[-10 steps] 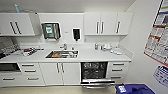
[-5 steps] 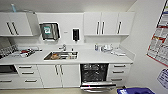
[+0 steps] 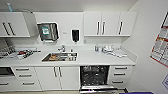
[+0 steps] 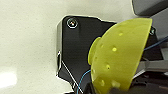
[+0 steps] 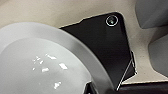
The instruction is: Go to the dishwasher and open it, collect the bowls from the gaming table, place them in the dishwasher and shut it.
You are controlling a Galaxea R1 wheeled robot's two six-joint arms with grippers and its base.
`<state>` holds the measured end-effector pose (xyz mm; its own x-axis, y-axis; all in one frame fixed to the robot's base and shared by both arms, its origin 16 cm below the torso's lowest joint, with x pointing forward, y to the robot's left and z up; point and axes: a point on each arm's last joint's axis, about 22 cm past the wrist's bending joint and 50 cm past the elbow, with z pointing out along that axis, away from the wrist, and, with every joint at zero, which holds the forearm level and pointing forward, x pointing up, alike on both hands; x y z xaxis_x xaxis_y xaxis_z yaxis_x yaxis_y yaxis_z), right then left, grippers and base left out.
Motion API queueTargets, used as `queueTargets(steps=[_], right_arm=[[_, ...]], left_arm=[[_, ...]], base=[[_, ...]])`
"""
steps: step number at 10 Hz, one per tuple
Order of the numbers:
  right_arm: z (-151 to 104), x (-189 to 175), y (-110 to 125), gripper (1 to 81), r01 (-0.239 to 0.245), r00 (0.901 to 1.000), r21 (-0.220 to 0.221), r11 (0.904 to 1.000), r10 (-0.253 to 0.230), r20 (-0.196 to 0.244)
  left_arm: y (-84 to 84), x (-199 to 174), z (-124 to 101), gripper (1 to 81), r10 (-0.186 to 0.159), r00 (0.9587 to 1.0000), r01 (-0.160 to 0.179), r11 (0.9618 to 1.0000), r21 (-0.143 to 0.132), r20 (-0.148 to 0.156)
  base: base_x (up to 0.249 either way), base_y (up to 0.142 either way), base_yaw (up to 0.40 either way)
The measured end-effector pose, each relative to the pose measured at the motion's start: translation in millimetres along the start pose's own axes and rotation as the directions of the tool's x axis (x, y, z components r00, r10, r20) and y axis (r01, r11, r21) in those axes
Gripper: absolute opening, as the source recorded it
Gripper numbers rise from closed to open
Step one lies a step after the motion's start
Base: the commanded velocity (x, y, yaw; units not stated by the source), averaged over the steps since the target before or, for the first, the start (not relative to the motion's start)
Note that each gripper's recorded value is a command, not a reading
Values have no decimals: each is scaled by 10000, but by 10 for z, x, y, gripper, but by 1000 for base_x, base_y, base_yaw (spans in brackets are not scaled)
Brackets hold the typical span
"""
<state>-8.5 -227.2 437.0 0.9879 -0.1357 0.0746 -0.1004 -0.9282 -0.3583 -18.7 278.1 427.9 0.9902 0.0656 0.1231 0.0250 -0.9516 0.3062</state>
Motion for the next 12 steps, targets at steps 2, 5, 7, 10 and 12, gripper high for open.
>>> queueTargets(steps=[2,5,7,10,12], right_arm=[[-1,0,2,10,-2,10000,-2,10000,2,0],[-36,-23,114,10,8,10000,-167,9999,-7,46],[7,135,28,10,46,9998,-69,10000,-47,-169],[-35,-180,81,10,-28,9996,-110,9999,31,272],[10,38,0,10,32,10000,-15,10000,-32,-57]], left_arm=[[0,0,0,10,0,10000,0,10000,0,0],[74,-21,23,10,-20,10000,20,9999,-104,24],[-21,143,2,10,43,9999,-43,10000,13,-151],[41,-189,-3,10,-67,9998,68,10000,-41,188],[-45,49,-12,10,29,10000,-29,10000,62,-78]], base=[[134,30,0],[135,67,0],[134,69,0],[134,65,0],[134,0,0]])
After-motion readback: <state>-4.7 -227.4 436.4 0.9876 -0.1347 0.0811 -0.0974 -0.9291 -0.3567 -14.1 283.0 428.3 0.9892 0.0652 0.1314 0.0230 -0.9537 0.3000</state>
